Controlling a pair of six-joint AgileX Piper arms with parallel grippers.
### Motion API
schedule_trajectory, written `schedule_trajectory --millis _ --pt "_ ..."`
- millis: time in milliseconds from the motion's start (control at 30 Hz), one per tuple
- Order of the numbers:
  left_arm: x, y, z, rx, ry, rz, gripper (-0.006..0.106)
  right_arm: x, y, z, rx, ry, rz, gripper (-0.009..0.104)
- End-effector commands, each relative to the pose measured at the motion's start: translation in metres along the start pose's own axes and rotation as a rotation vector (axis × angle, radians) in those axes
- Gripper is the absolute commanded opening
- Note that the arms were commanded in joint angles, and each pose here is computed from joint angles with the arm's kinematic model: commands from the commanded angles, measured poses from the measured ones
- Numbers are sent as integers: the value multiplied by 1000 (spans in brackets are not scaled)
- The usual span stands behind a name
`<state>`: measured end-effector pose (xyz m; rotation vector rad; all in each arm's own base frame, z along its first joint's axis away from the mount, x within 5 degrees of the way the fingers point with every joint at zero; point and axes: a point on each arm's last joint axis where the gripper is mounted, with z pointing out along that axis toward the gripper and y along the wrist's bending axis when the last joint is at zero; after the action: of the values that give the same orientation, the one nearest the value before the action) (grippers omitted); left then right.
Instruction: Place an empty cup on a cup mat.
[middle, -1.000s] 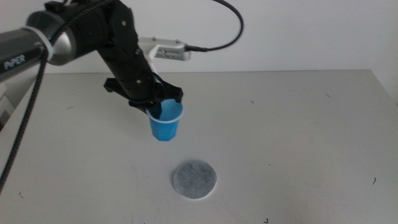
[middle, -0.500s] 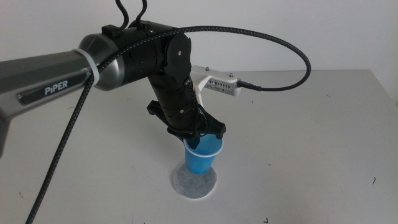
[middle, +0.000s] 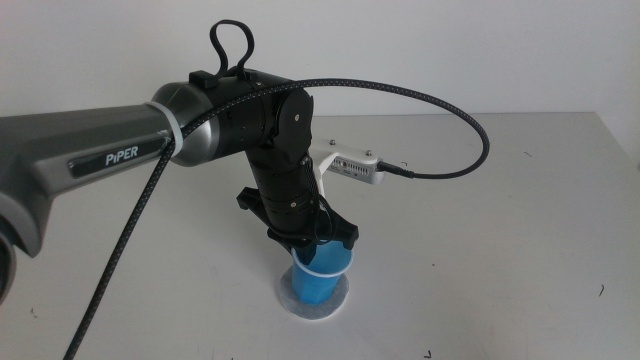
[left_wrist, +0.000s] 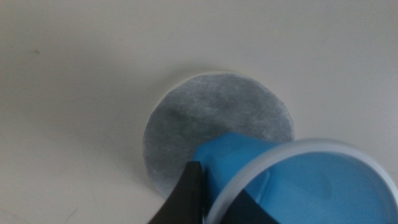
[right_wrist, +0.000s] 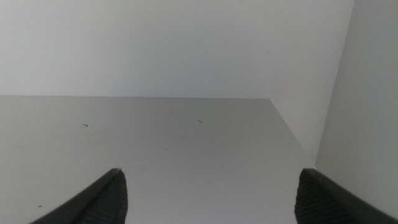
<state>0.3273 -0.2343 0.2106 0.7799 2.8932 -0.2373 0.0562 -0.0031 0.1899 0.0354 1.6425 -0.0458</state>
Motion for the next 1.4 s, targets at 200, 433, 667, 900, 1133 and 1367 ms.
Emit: schedule_trajectory --millis 200,433,667,900,1133,1367 --pt "-7 -4 -24 10 -109 -3 25 -12 0 -3 -2 -108 -17 94" --pt "-5 -3 -24 8 -94 7 77 -12 0 -3 -2 -108 -17 94" --pt "3 14 -52 35 -88 -22 105 -12 0 -3 -2 -108 -17 94" --pt "22 33 -111 96 -175 -113 105 -12 0 -3 -2 -108 -17 94" --pt "44 34 -170 54 -349 -98 105 -12 0 -3 -2 -108 -17 94" --pt "86 39 -232 -132 -516 -85 105 -12 0 -3 -2 -108 -17 94"
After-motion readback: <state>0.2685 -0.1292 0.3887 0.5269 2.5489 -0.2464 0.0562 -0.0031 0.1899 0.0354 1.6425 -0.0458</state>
